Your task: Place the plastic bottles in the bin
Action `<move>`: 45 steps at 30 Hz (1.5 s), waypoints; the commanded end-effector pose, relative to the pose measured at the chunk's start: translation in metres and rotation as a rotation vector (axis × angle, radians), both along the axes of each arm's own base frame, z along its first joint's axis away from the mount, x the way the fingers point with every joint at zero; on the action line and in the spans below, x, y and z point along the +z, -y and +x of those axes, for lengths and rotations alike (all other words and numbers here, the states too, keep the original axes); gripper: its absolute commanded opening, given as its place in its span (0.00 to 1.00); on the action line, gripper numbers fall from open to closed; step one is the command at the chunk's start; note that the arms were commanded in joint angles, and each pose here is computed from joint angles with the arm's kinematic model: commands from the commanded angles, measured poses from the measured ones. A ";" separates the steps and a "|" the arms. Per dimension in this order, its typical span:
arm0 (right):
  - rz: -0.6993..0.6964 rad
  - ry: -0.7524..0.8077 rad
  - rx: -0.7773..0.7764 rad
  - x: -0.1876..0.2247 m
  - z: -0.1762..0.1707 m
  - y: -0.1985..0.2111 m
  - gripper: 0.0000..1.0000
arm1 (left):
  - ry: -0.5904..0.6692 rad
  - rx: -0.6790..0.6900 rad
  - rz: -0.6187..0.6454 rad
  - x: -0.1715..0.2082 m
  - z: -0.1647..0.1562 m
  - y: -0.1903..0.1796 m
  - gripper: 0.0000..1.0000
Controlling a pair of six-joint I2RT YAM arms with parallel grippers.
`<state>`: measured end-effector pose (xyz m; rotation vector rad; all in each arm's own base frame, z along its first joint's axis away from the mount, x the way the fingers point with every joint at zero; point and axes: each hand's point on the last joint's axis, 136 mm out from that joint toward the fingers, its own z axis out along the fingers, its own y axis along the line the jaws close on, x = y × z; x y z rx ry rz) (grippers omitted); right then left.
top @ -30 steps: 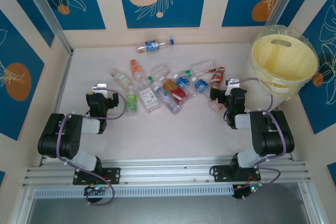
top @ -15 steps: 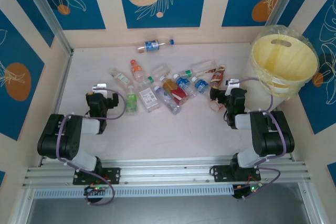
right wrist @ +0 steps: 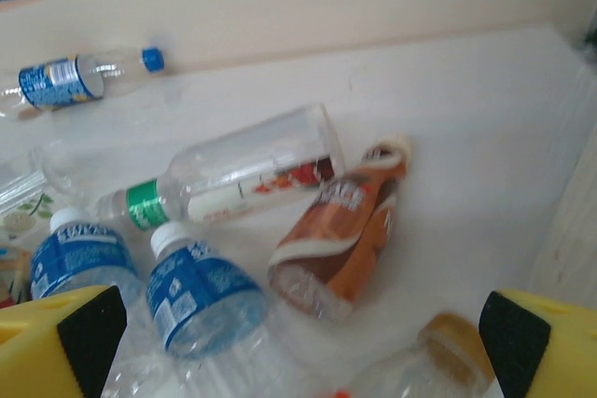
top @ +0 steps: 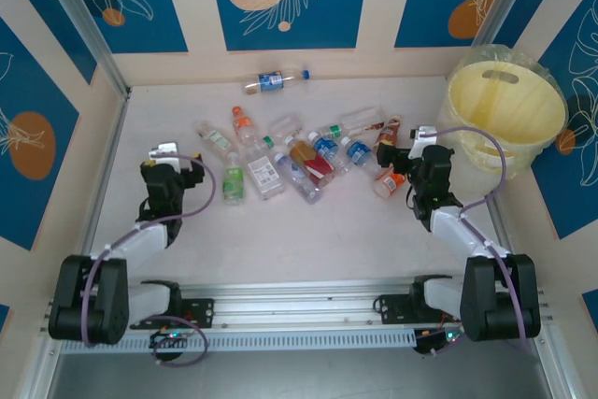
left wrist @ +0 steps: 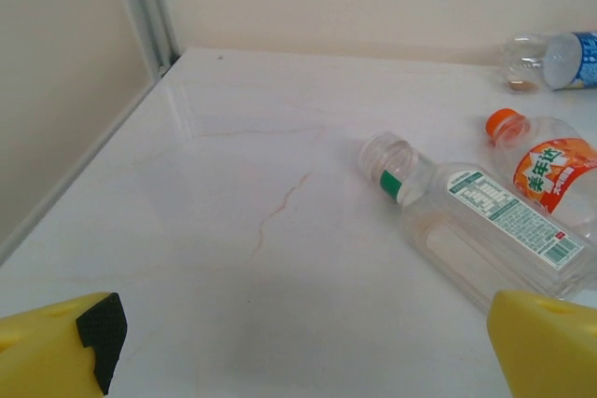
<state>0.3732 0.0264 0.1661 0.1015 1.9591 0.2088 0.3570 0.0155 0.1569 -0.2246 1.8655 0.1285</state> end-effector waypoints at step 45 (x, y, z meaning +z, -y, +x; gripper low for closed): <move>0.259 -0.419 -0.081 -0.022 -0.024 -0.096 0.99 | -0.740 -0.247 -0.016 -0.116 -0.035 0.144 0.75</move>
